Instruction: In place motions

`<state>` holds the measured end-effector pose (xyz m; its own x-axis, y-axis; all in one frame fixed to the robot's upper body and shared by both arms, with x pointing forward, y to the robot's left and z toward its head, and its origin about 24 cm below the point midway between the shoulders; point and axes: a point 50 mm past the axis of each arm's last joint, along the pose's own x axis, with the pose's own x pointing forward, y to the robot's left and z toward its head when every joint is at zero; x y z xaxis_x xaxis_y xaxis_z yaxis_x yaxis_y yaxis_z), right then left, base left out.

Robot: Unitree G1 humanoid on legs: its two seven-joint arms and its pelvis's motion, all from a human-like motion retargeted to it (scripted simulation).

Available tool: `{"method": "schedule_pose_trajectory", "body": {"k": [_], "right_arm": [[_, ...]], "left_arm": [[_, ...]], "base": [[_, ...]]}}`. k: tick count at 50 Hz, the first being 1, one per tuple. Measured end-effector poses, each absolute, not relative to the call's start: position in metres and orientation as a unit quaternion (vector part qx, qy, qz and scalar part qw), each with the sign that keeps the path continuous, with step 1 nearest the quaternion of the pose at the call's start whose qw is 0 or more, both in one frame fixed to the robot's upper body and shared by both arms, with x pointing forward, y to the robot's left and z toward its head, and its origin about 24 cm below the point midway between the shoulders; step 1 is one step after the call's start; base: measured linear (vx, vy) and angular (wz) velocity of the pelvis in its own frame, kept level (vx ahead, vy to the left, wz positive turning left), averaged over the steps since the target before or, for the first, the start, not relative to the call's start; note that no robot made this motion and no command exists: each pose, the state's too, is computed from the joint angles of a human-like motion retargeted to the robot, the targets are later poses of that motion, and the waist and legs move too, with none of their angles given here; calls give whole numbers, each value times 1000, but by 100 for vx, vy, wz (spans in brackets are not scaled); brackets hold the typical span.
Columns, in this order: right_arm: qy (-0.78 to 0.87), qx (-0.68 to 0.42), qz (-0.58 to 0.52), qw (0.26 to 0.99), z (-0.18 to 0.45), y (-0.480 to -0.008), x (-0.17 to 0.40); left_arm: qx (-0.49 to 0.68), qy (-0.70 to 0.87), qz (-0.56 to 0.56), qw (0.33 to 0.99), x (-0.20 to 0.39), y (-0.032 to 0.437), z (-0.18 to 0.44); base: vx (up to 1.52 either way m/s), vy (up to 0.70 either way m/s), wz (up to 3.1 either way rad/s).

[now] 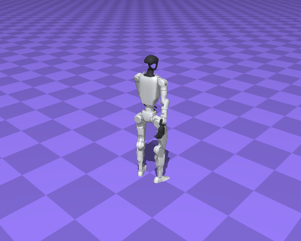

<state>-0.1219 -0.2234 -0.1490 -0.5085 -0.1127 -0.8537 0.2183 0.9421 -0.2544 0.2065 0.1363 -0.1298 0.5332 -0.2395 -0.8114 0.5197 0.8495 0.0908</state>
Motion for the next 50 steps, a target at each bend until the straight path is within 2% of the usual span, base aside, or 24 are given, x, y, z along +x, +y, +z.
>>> {"method": "schedule_pose_trajectory", "body": {"k": [2, 5, 9, 12, 16, 20, 23, 26, 30, 34, 38, 40, 45, 50], "right_arm": [[822, 19, -114, 558, -162, -223, -74], [753, -39, -25, 657, -171, -222, 14], [609, -139, 82, 777, -155, -204, 140], [490, -195, 133, 839, -126, -182, 215], [358, -226, 163, 891, -82, -154, 279], [290, -225, 171, 914, -61, -133, 300], [293, -220, 185, 912, -70, -129, 289], [348, -221, 199, 889, -97, -137, 257], [491, -214, 167, 828, -145, -166, 178], [681, -163, 115, 705, -173, -194, 64], [833, -79, 64, 543, -166, -214, -52], [873, -42, 26, 486, -154, -221, -98], [900, -2, -72, 431, -129, -234, -163], [903, 33, -179, 390, -114, -239, -189]], "left_arm": [[174, 527, -198, 808, 150, 150, -157], [190, 679, -139, 695, 51, 178, -177], [173, 816, -56, 549, -81, 209, -165], [137, 866, -32, 480, -161, 216, -139], [105, 910, 17, 401, -235, 210, -99], [96, 928, 81, 351, -264, 200, -78], [103, 921, 75, 368, -249, 198, -90], [130, 896, 36, 422, -205, 204, -118], [191, 828, -31, 527, -104, 213, -158], [220, 724, -120, 642, 22, 208, -176], [231, 587, -179, 755, 142, 184, -158], [231, 512, -194, 804, 191, 169, -140], [201, 349, -202, 893, 271, 147, -86], [206, 261, -191, 924, 292, 148, -61]], "base": [[-2, 2, 32], [-1, -1, 17], [0, 0, 0], [0, 0, 0], [0, 0, 0], [0, 0, 0], [0, 0, 0], [0, 0, 0], [0, 0, 0], [0, 0, 0], [1, -2, -65], [5, 2, 219], [0, 3, -41], [-1, 2, -24]]}}
